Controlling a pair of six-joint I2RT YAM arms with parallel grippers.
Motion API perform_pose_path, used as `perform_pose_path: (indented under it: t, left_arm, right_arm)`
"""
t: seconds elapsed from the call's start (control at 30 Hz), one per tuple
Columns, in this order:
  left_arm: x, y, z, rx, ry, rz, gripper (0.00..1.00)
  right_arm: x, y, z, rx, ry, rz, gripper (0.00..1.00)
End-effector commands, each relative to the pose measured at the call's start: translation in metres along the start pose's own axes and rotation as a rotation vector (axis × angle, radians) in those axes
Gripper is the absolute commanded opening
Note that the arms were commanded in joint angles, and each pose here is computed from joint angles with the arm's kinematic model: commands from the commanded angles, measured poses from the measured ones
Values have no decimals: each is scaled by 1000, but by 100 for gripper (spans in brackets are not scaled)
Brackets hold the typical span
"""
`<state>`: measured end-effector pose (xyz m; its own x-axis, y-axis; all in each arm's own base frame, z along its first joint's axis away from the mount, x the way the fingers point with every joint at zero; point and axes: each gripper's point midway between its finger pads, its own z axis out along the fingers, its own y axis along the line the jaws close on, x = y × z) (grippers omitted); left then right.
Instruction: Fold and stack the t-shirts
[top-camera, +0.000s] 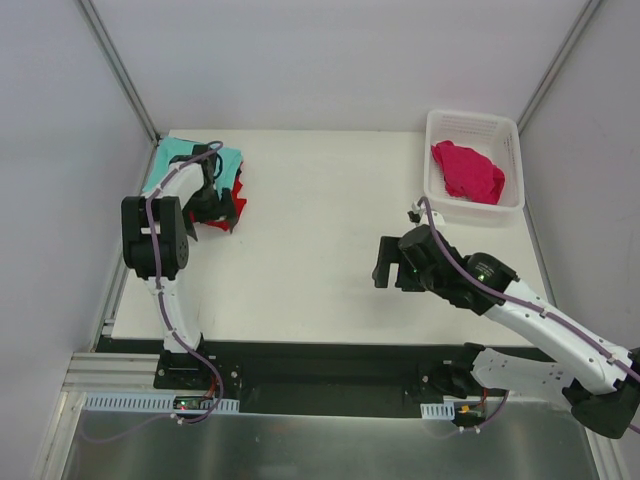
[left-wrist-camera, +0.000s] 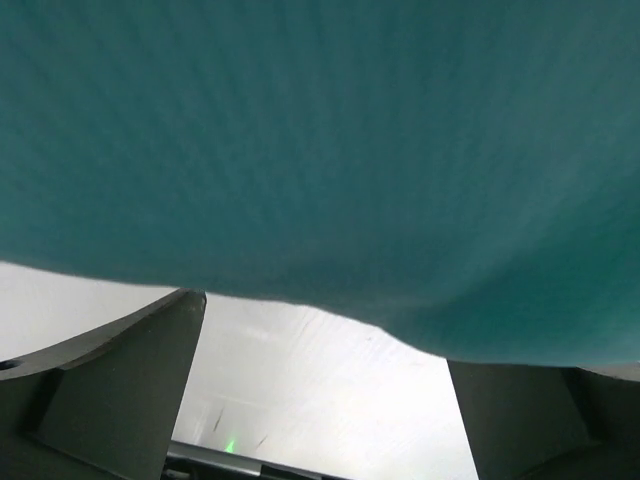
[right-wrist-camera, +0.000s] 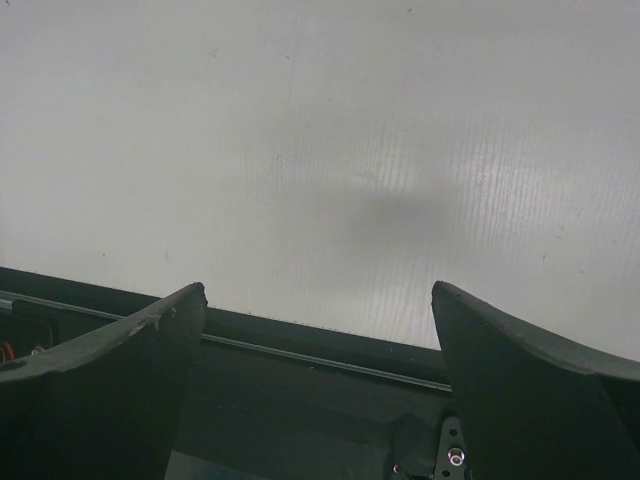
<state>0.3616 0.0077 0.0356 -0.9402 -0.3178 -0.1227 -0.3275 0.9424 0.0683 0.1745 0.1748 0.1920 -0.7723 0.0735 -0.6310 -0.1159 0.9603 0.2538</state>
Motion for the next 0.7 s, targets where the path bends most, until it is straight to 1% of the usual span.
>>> perform_pose_path:
  t: [0.0,0.03,0.1,0.13,0.2,0.3,0.33,0.37,0.57,0.67]
  left_arm:
    - [-33,-6,-13,40,-70,-31,99]
    - [-43,-8,-17,48,-91,-30,99]
    - [-51,-12,-10,50,-89,-19,99]
    - [-61,-14,-14,62,-114,-21,99]
    - [-69,-19,-10,74,-111,-11,99]
    - [-87,-28,-12,105,-143,-10,99]
    - [-89,-29,-11,103,-145,-7,99]
    - [-92,-29,-6,106,-146,-9,99]
    - [-95,-33,12,114,-134,-10,99]
    - [-101,-33,17,111,-149,-1,99]
  right_arm:
    - [-4,-8,-5,22,-22,-11,100]
    - [-3,-9,-5,24,-21,-10,100]
    - [-2,-8,-4,22,-18,-9,100]
    - [-2,-8,-4,23,-18,-7,100]
    - [-1,-10,-3,27,-17,-5,100]
    - [0,-13,-4,30,-19,1,100]
    - [2,-14,-4,31,-14,1,100]
    - [2,-16,-4,39,-16,3,97]
    - [1,-24,-7,50,-23,17,96]
    - [1,-26,-7,58,-19,11,96]
